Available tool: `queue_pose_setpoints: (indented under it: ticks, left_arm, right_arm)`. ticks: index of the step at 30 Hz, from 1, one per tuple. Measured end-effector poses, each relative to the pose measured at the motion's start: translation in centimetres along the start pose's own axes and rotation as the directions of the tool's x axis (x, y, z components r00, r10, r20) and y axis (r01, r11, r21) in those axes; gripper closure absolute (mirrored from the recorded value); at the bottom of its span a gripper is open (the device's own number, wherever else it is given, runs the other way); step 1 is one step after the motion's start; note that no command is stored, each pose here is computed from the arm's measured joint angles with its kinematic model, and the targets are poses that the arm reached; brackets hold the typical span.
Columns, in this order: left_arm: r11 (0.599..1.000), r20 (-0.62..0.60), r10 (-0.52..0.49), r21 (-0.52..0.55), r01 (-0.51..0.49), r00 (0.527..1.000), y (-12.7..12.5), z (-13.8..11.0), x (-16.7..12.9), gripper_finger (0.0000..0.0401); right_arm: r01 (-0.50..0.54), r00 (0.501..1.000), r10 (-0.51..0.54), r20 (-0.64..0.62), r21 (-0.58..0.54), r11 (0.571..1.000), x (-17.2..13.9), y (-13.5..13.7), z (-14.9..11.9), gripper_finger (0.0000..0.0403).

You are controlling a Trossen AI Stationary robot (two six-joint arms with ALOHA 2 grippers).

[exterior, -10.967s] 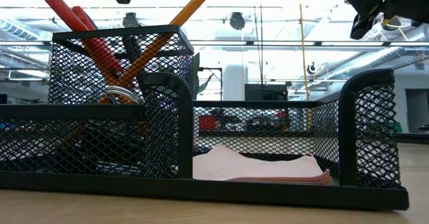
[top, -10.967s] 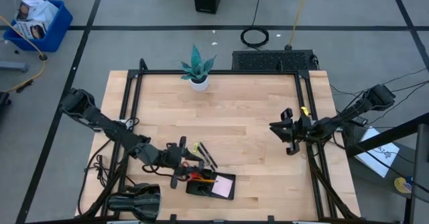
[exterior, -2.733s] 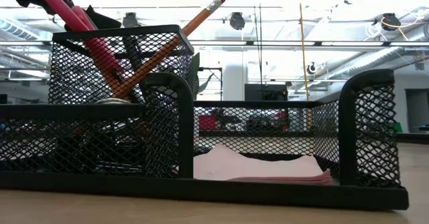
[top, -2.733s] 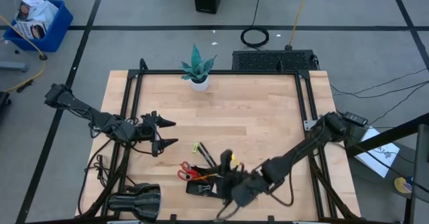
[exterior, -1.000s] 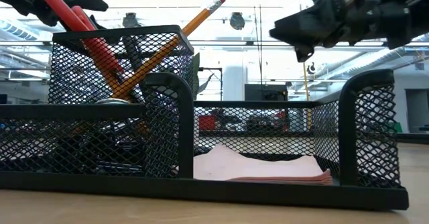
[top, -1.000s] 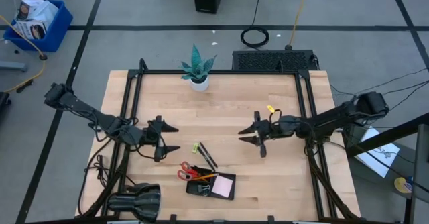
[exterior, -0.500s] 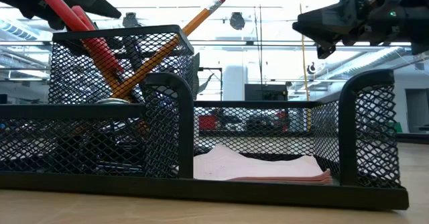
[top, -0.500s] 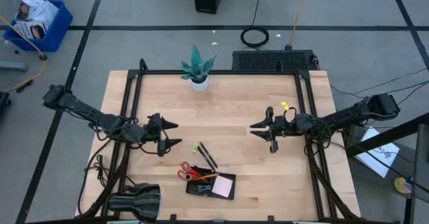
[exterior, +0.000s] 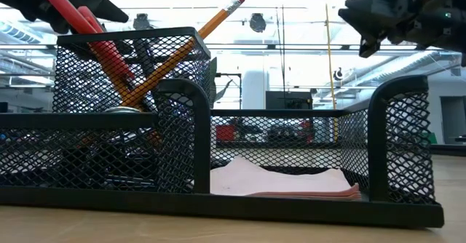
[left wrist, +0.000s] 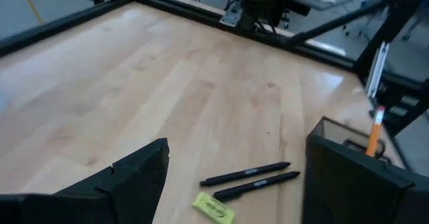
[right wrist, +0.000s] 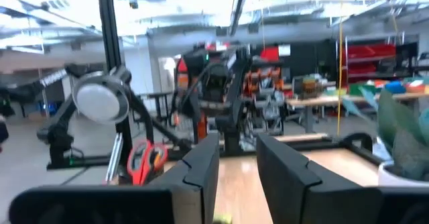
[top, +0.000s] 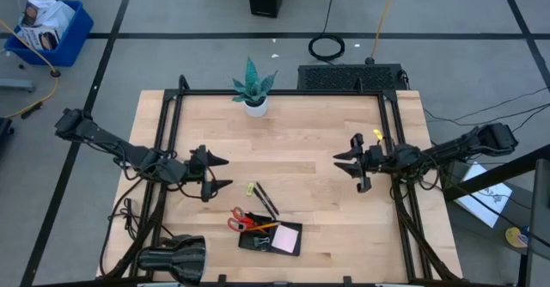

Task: Pick and place office supplies into organizer
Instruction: Put the light green eraser into the black desk organizer

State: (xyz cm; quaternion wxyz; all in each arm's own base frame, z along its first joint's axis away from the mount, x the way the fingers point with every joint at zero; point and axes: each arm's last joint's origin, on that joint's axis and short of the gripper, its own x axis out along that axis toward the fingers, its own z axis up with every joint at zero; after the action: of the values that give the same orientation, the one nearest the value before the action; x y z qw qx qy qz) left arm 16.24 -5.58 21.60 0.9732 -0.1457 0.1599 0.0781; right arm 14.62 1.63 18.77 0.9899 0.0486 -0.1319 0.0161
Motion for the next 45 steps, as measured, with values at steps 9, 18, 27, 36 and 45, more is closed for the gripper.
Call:
queue_pose_setpoints:
  ticks: [9, 18, 27, 36, 45]
  left_arm:
    - [0.994, -0.041, -0.005, 0.11, 0.01, 0.999, 0.1, -0.4, 0.0, 0.005]
    - [0.987, -0.13, -0.057, 0.141, 0.075, 0.99, 0.7, -0.6, 0.3, 0.005]
    - [0.99, -0.267, 0.072, -0.098, -0.101, 0.961, 3.3, -1.3, 0.7, 0.005]
    - [0.995, -0.358, -0.038, 0.07, 0.068, 0.933, 3.1, -1.7, 0.5, 0.005]
    - [0.998, -0.406, 0.012, 0.059, 0.012, 0.914, 3.4, -2.3, 0.9, 0.005]
  right_arm:
    - [-0.003, 0.999, 0.003, -0.033, -0.003, 1.0, -0.1, 0.0, -0.3, 0.0312]
    - [-0.002, 0.999, 0.002, -0.034, -0.004, 1.0, -0.1, 0.0, -0.3, 0.0312]
    - [-0.003, 0.999, 0.003, -0.034, -0.003, 1.0, -0.1, 0.0, -0.3, 0.0312]
    - [-0.003, 0.999, 0.003, -0.034, -0.003, 1.0, -0.1, 0.0, -0.3, 0.0312]
    - [-0.002, 0.999, 0.002, -0.034, -0.003, 1.0, -0.1, 0.0, -0.3, 0.0312]
